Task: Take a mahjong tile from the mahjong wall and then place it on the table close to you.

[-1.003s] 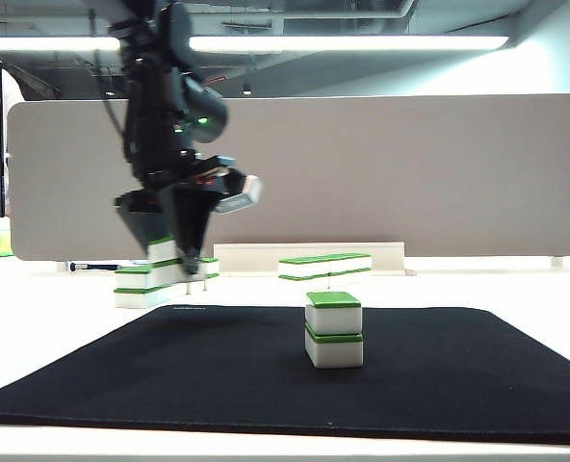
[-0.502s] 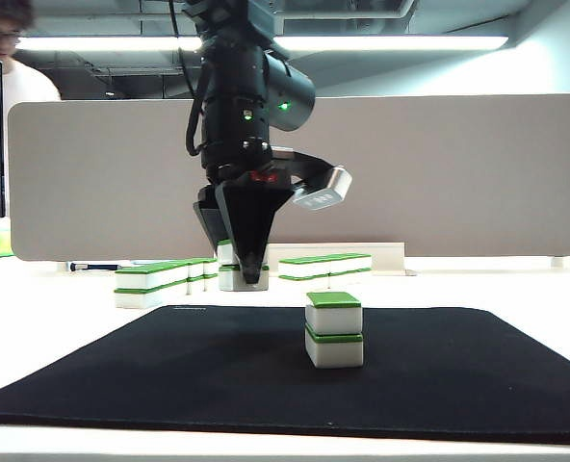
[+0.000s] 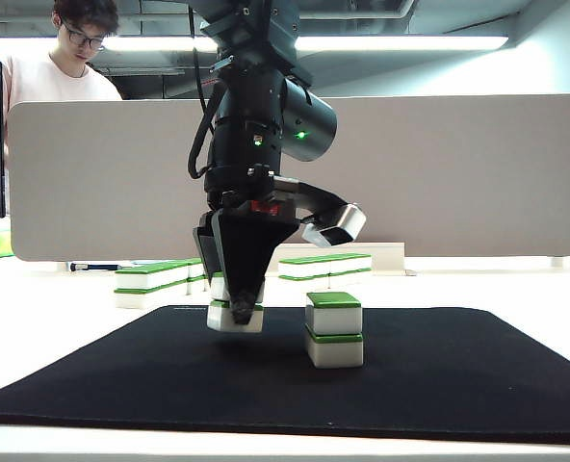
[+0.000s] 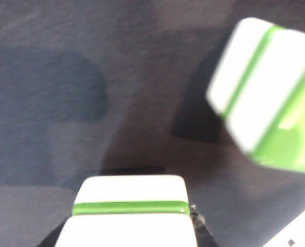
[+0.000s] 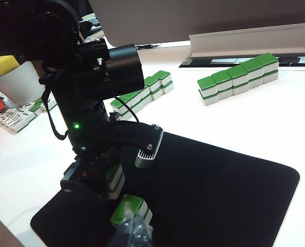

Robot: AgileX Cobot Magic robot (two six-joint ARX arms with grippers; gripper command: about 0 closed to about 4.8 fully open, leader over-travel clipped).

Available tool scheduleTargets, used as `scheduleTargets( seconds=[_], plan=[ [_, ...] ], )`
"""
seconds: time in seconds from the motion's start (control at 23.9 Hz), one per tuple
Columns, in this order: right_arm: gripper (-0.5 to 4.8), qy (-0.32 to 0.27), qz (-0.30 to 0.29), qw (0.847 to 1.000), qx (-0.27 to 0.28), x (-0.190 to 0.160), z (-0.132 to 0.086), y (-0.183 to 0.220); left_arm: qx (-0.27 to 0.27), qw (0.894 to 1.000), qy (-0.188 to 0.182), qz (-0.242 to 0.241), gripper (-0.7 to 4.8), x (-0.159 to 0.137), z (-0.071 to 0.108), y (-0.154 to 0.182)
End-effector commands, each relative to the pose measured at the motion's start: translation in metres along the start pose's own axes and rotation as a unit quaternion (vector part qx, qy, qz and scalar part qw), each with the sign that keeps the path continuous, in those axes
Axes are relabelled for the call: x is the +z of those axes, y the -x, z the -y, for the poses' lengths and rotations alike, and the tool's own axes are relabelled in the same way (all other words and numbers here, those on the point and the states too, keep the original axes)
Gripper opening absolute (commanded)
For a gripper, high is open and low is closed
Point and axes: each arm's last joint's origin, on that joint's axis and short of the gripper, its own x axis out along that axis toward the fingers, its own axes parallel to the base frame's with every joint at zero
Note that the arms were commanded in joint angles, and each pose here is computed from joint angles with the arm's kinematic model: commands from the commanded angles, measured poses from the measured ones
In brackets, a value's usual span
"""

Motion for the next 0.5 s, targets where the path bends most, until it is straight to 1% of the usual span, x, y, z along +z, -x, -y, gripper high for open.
scheduleTargets(
  seconds=[0.04,0.17,0.21,0.29,0.33,0.46,0.5],
  plan=[
    [-0.01,0.008,0.009,1.000,0.001,0.0029,-0.0010,0.0007,-0.010,1.000,-0.001,0.005,1.41,0.0013,0.0070,0.0020],
    [-0.01,0.008,0.009,1.000,0.001,0.0029,-0.0010,0.0007,-0.010,1.000,-0.003,0.005,1.41,0.0029,0.0105,0.0019],
    [-0.01,0.008,0.009,1.000,0.001,0.0029,-0.0010,0.0007,-0.015,1.000,0.008,0.006,1.41,0.0031,0.0107,0.0017],
    [-0.01,0.008,0.009,1.000,0.001,0.0029,-0.0010,0.0007,-0.026,0.999,0.014,0.012,1.42,0.0035,0.0116,0.0019],
    [-0.01,0.008,0.009,1.000,0.001,0.0029,-0.0010,0.0007,-0.017,1.000,0.020,0.008,1.41,0.0032,0.0109,0.0023],
    [-0.01,0.010,0.009,1.000,0.001,0.0029,-0.0010,0.0007,0.050,0.998,0.020,-0.020,1.41,0.0014,0.0062,0.0038],
    [-0.01,0.010,0.009,1.000,0.001,0.0029,-0.0010,0.0007,0.056,0.998,0.019,-0.019,1.41,0.0018,0.0057,0.0054]
  ],
)
